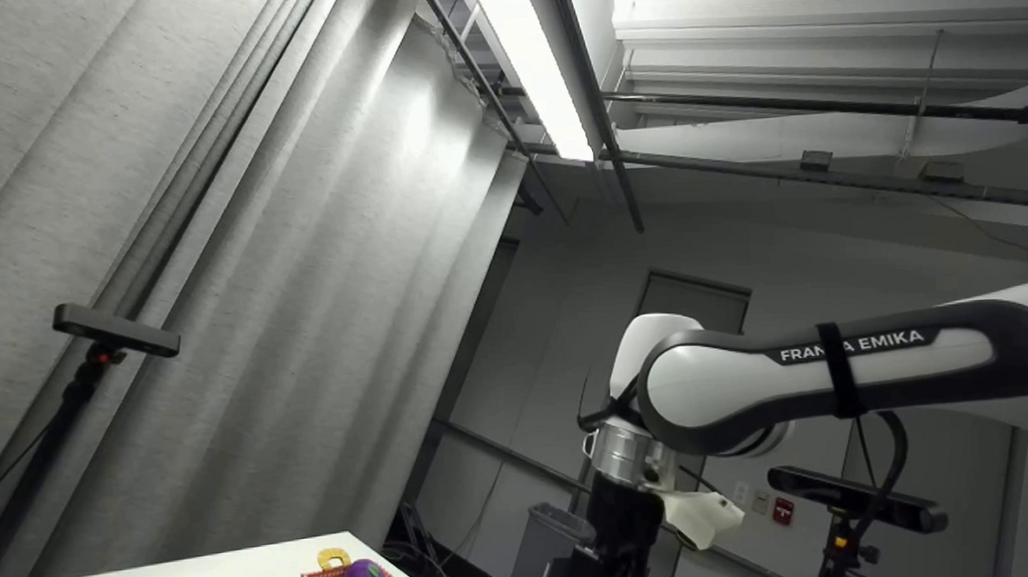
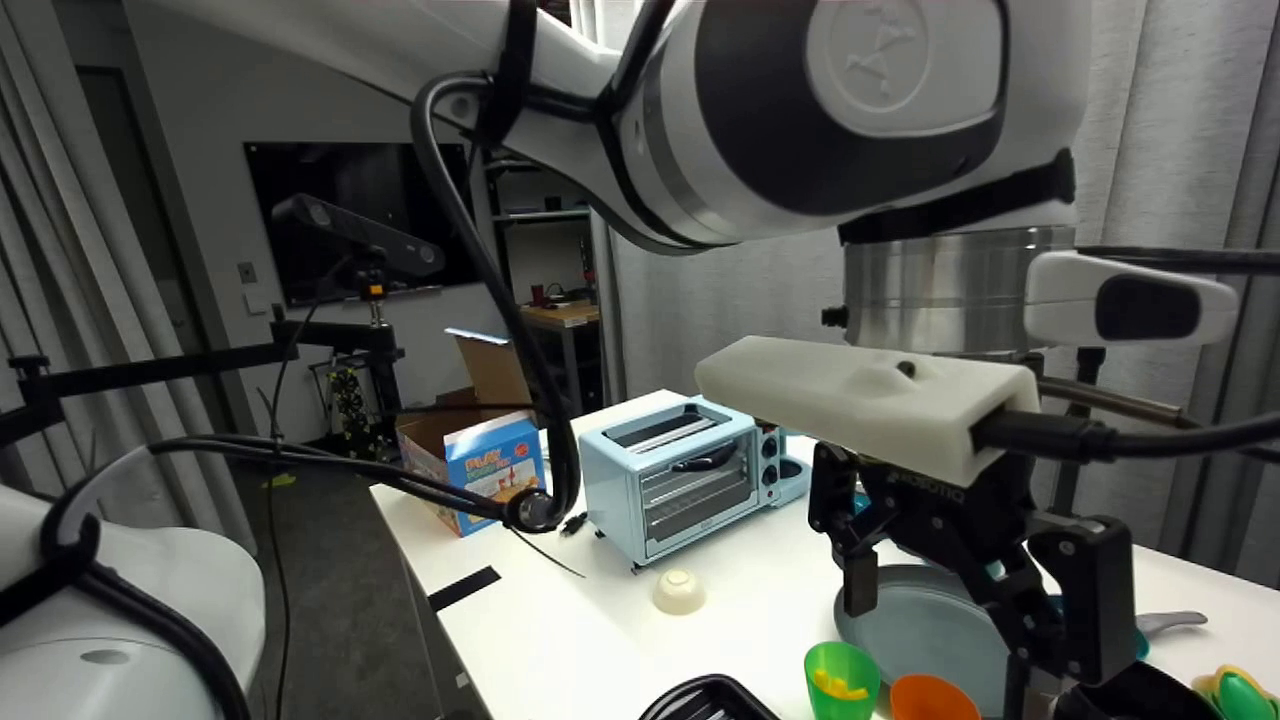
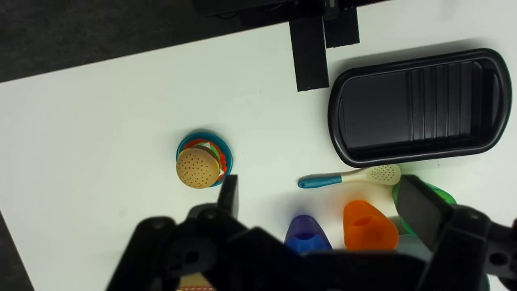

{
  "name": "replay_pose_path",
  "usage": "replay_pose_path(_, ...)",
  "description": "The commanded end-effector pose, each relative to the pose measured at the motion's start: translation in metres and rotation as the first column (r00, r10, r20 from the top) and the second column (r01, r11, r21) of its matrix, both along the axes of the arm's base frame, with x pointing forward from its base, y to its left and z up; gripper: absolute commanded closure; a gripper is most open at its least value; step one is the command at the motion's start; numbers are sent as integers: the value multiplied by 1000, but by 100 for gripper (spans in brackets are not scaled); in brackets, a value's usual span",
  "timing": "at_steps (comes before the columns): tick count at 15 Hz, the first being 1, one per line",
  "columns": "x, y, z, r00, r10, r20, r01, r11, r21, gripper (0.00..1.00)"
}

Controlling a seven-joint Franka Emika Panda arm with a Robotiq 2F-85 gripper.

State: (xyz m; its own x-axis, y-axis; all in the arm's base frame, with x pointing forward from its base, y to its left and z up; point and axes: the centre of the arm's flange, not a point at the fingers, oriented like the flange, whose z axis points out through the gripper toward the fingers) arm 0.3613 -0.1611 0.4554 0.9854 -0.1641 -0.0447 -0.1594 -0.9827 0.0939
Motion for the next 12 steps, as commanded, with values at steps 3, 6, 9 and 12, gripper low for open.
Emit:
replay_pose_path(3, 14, -2, -29, 999, 23, -40, -22, 999, 31, 0)
replay_pose_path(6, 20, -1, -47, 997, 24, -68, -21, 999, 49, 0)
replay_pose_path(9, 24, 3, -65, 996, 23, -92, -17, 998, 67, 0)
replay_pose_path(12, 24, 14, -83, 993, 23, -120, -12, 995, 95, 0)
